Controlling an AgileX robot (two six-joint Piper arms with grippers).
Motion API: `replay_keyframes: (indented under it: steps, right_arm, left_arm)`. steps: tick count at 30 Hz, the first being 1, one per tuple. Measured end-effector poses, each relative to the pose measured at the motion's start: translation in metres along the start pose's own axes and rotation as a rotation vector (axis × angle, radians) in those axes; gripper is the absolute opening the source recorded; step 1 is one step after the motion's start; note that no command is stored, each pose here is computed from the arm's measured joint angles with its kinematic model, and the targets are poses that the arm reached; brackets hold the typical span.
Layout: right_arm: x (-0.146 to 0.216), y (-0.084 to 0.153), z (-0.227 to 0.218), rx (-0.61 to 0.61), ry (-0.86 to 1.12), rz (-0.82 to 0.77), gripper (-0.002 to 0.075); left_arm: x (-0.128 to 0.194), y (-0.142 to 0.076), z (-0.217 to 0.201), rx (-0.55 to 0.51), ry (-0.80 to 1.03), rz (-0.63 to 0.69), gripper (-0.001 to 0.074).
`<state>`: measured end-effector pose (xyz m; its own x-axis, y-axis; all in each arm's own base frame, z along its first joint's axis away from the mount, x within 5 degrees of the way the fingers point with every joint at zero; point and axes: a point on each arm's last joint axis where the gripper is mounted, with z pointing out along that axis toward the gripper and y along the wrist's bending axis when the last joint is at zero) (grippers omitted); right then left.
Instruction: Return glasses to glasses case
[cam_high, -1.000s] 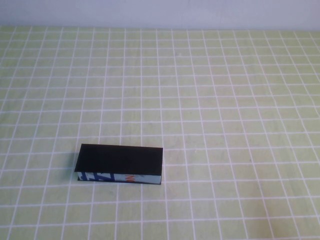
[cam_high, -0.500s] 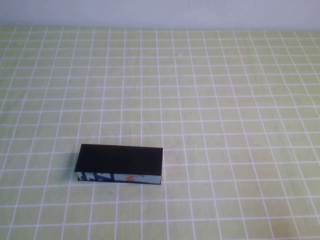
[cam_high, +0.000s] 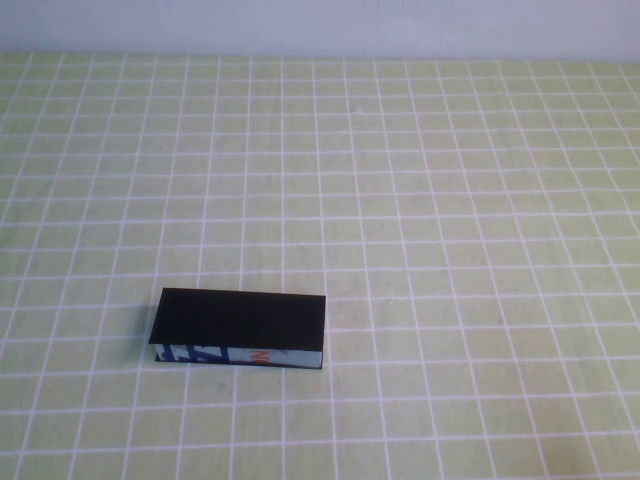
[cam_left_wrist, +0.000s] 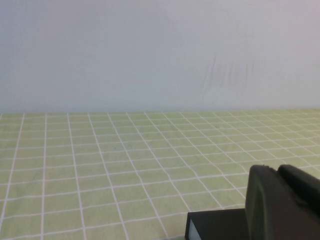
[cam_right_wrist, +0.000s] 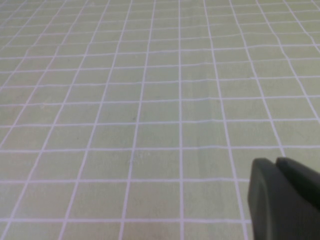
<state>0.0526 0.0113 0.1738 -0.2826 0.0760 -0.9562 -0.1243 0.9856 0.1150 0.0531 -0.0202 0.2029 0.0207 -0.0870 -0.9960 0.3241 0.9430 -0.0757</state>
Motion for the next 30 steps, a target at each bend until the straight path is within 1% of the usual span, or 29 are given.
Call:
replay_keyframes:
  steps: [13,16,19,23,27,30]
  right_arm:
    - [0.0,0.0,0.0,0.0,0.0,-0.001,-0.0011]
    - [0.0,0.0,0.0,0.0,0.0,-0.001,-0.0011]
    - [0.0,0.0,0.0,0.0,0.0,-0.001,-0.0011]
    - [0.0,0.0,0.0,0.0,0.0,-0.001,-0.0011]
    - [0.0,0.0,0.0,0.0,0.0,-0.001,-0.0011]
    - [0.0,0.0,0.0,0.0,0.0,-0.001,-0.0011]
  left_arm:
    - [0.0,0.0,0.0,0.0,0.0,-0.002,-0.0002]
    - [0.0,0.0,0.0,-0.003,0.005,0.049,-0.0002]
    - [0.001,0.004,0.0,-0.049,0.007,0.106,-0.0002]
    - [0.003,0.01,-0.001,-0.152,0.041,0.138,-0.0002]
    - [0.018,0.015,-0.003,-0.224,0.201,0.081,-0.0002]
    - [0.027,0.016,-0.006,-0.24,0.306,0.071,-0.0002]
